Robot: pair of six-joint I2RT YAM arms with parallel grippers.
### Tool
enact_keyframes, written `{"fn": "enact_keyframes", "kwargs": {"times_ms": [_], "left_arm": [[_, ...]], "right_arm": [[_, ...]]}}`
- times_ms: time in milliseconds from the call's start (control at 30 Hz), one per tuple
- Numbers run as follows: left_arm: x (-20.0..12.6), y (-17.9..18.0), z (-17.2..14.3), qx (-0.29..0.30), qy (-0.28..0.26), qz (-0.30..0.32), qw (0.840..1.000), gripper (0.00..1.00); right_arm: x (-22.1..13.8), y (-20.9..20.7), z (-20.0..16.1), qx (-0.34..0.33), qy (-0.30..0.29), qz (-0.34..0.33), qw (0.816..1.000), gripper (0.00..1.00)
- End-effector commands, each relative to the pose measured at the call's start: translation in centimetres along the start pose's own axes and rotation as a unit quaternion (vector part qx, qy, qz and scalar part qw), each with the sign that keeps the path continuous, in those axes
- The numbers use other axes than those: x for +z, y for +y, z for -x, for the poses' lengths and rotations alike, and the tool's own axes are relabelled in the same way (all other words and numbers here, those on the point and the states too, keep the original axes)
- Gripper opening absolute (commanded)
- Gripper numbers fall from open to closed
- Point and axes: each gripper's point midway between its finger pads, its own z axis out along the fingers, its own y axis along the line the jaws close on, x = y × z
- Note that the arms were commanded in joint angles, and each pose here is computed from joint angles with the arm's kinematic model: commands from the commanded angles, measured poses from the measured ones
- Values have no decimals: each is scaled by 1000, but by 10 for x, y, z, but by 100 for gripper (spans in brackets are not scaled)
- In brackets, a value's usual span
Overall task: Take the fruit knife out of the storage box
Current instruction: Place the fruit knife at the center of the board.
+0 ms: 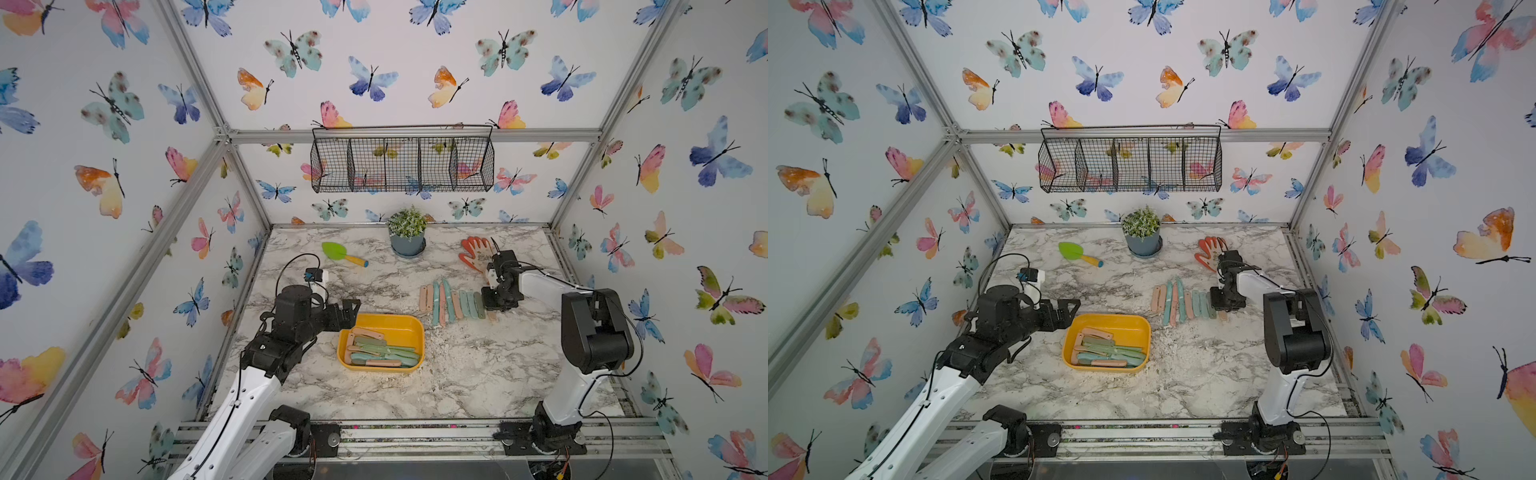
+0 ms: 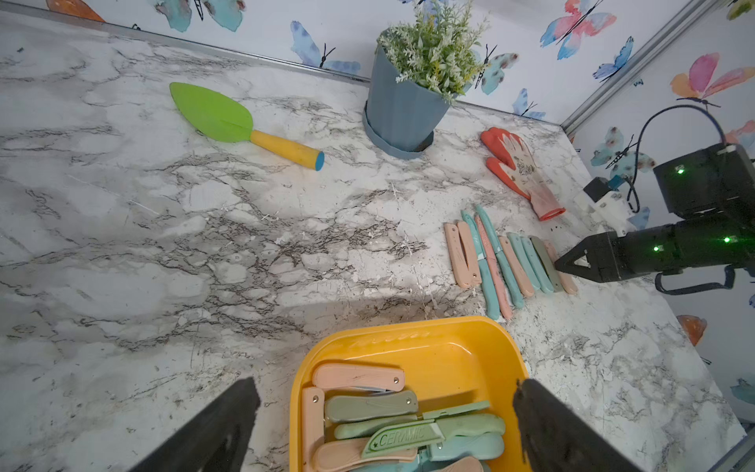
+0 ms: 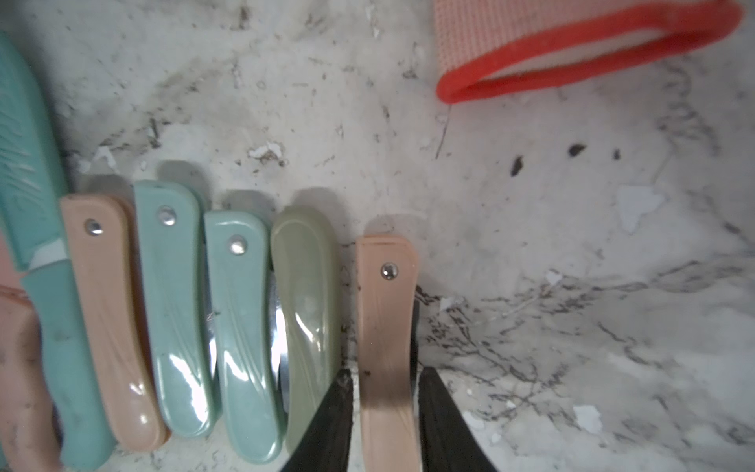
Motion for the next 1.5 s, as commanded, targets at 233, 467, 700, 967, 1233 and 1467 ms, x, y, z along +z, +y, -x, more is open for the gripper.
{"fn": "enact_keyframes", "kwargs": {"times_ms": [233,467,700,967,1233,1467], "left_arm": [[-8,4,8,6,-18,18,1000,98],[-17,19,17,-3,-46,60,997,98],[-33,50,29,-28,-87,136,987,98],[-46,70,34,-43,-109,194,974,99],[-49,73,35,-47,-113,202,972,98],[-52,74,36,-47,-120,203,971,98]], "right_arm": [[-67,23,36,-8,-106,69,992,33],[-130,78,50,-90,-215,184,955,34],[-167,185,18,-268,-255,238,898,42],[-151,287,-39,-413,-208,264,847,46],[-97,337,-91,-524,-104,217,817,47],[-62,351,-118,-576,-35,192,794,50]]}}
